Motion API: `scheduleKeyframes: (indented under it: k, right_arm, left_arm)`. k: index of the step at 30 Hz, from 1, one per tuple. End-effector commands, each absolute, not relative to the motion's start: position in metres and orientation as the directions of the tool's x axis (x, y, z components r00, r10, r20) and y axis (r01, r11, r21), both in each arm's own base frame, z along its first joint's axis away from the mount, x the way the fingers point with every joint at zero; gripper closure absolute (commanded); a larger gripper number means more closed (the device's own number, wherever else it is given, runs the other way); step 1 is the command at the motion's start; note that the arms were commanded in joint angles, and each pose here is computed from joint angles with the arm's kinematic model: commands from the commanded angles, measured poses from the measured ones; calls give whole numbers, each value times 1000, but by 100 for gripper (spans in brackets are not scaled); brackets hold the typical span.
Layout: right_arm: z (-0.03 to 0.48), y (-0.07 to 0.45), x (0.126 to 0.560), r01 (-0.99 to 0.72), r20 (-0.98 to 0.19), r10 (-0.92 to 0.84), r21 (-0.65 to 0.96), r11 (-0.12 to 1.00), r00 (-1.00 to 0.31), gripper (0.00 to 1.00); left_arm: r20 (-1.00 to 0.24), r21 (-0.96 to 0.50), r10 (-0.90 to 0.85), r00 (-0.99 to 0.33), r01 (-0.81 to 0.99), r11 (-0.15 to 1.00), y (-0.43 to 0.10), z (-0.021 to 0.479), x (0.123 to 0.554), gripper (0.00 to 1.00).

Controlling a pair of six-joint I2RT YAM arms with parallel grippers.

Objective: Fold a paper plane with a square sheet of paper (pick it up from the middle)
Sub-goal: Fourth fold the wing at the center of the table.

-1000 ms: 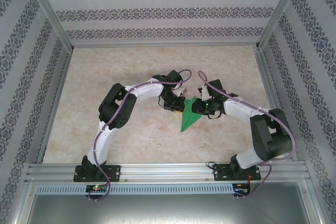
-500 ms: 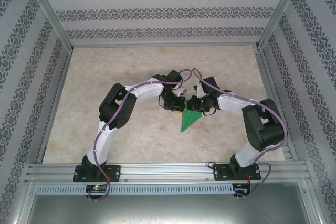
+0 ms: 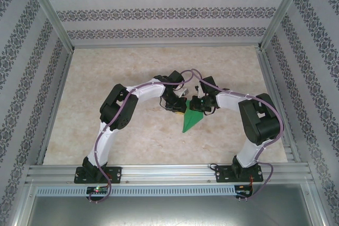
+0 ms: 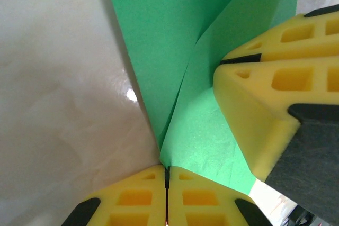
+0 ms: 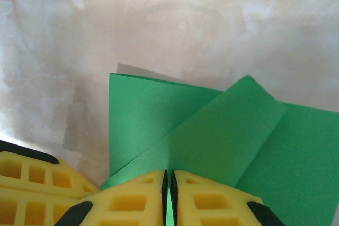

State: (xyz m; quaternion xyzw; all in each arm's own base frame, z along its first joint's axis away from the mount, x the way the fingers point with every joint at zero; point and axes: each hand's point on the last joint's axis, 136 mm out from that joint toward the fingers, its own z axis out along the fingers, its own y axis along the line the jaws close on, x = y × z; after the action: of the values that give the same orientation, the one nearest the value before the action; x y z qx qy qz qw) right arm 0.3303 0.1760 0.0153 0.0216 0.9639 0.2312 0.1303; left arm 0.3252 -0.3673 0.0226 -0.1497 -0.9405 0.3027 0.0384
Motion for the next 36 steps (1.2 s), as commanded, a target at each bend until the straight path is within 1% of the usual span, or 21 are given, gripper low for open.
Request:
scheduleKeyframes:
  k: [1, 5, 7, 12, 15, 22, 25, 31, 36]
  right_arm:
    - [1, 160, 322, 10, -220, 99, 374, 928, -970, 87]
    - [-2, 157, 317, 13, -212, 98, 371, 929, -972, 88]
    - [-3, 157, 315, 12, -208, 96, 375, 927, -973, 88]
    - [-7, 158, 312, 12, -199, 94, 381, 924, -976, 89]
    - [-9, 158, 311, 13, -195, 96, 388, 922, -976, 89]
    - [-10, 162, 310, 17, -187, 102, 412, 911, -977, 90]
    - [-10, 163, 310, 18, -188, 106, 418, 908, -976, 90]
    - [-9, 164, 309, 24, -183, 117, 444, 896, -976, 91]
    - [-10, 165, 308, 25, -179, 118, 451, 892, -977, 91]
  left_arm:
    - [-10, -590, 341, -940, 281, 757, -376, 17, 319, 90]
    - [-31, -580, 334, -942, 289, 761, -375, 26, 323, 88]
    - [-49, -573, 327, -944, 295, 765, -374, 34, 325, 86]
    - [-103, -554, 298, -949, 303, 775, -370, 56, 330, 74]
    - [-127, -551, 270, -955, 294, 781, -365, 67, 329, 69]
    - [-138, -547, 221, -966, 260, 796, -358, 70, 303, 59]
    - [-148, -548, 213, -966, 259, 796, -363, 69, 290, 57]
    - [-142, -557, 222, -965, 264, 788, -377, 58, 270, 57]
    - [-128, -531, 226, -966, 259, 807, -376, 42, 267, 59]
